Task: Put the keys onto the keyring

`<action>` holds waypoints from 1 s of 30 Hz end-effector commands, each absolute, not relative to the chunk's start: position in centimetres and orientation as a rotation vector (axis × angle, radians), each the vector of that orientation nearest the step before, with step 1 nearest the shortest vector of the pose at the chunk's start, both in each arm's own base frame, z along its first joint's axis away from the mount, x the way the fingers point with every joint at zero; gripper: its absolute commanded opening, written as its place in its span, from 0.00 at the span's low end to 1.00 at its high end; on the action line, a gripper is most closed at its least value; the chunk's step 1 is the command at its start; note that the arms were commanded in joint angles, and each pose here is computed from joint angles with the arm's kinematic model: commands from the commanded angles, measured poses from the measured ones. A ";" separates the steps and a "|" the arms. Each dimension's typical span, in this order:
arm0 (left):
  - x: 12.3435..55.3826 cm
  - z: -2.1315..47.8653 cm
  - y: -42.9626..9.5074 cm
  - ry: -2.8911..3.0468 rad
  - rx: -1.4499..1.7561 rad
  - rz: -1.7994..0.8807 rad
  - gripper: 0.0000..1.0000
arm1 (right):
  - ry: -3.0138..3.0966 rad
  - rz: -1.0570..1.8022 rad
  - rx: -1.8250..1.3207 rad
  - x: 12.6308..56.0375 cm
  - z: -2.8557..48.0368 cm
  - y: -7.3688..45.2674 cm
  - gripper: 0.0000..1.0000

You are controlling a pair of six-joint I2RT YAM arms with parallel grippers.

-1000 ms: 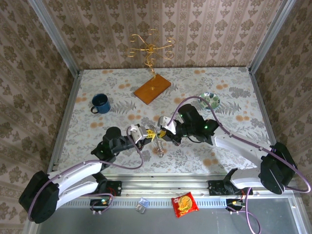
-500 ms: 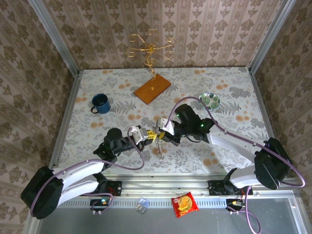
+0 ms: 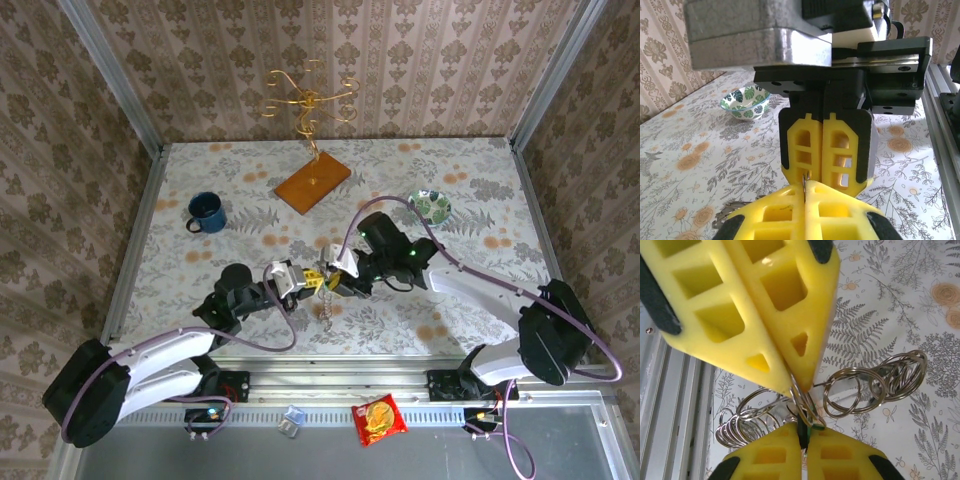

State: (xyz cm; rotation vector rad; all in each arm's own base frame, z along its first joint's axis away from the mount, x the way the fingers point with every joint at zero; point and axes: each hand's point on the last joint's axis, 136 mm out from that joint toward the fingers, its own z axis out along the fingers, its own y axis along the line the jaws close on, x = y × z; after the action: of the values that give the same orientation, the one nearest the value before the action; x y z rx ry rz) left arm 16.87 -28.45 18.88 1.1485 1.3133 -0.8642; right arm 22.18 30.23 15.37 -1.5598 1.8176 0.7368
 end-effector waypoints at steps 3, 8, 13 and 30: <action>16.3 20.3 -28.7 1.213 1.160 -0.858 0.00 | 1.732 0.748 -1.500 21.8 18.3 29.3 0.32; 16.1 20.1 -28.8 1.214 1.157 -0.869 0.00 | 1.691 0.776 -1.447 21.9 18.8 29.6 0.31; 16.1 20.3 -28.8 1.207 1.154 -0.878 0.00 | 1.674 0.824 -1.418 22.2 19.1 30.5 0.27; 16.1 20.6 -29.0 1.197 1.137 -0.896 0.00 | 1.662 0.897 -1.426 22.4 18.2 32.0 0.15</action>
State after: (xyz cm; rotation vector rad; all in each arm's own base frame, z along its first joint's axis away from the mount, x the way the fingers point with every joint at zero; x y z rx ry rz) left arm 16.89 -28.64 18.82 1.1451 1.2853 -0.8599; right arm 22.45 31.19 17.62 -1.4299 1.7061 0.8595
